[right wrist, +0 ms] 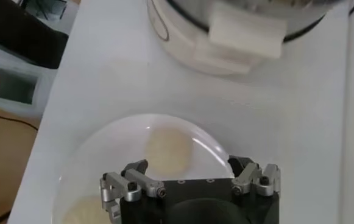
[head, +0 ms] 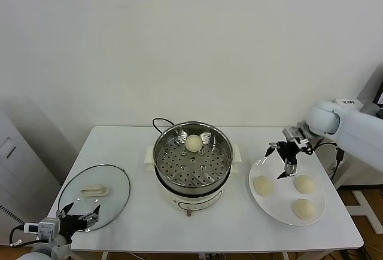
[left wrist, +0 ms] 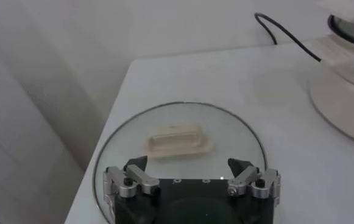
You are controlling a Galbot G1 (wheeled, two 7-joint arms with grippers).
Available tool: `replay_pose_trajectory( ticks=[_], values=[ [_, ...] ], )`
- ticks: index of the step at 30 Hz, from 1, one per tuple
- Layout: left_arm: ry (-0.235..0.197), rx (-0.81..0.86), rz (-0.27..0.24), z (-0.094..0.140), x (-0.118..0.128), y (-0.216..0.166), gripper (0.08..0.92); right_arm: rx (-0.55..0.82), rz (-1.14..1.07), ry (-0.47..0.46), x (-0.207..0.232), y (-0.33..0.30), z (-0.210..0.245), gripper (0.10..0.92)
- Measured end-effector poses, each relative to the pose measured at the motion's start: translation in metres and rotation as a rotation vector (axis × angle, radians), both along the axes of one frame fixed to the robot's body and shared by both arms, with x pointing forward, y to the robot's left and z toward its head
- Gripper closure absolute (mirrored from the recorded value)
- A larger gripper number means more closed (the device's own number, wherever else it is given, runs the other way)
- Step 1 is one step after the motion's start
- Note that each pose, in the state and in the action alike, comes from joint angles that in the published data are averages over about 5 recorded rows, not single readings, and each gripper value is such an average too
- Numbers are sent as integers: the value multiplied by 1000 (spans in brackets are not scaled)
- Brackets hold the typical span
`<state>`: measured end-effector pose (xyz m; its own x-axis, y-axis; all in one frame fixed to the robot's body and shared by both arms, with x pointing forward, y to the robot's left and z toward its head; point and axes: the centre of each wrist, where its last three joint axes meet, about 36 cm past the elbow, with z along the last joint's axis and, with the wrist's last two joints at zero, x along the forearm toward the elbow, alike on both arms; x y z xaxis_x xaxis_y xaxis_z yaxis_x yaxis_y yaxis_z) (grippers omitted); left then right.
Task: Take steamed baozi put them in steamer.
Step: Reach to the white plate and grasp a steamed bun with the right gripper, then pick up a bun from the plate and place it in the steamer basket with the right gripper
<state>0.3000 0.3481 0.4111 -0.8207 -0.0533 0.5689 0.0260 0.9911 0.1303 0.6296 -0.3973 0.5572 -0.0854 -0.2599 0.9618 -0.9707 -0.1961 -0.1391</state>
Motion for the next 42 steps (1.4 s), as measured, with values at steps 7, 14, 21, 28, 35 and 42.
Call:
replay_pose_trajectory(
  ticks=[7,14,21,28,35,42],
  values=[
    [0,1,1,0,2,0,177,-9,-28,22,-5,-1,-37,200],
    [3,1,0,-1,1,0,177,-9,-39,27,-7,5,-65,200],
    [5,1,2,-2,0,0,177,-6,-43,28,-7,15,-86,214],
    [6,2,4,-3,-1,0,177,-7,-51,24,-9,20,-100,400],
    [8,1,6,-3,-1,-1,177,-15,-52,16,-9,19,-101,545],
    [11,4,8,-4,-2,-1,177,-22,-50,25,-11,16,-94,555]
  ],
)
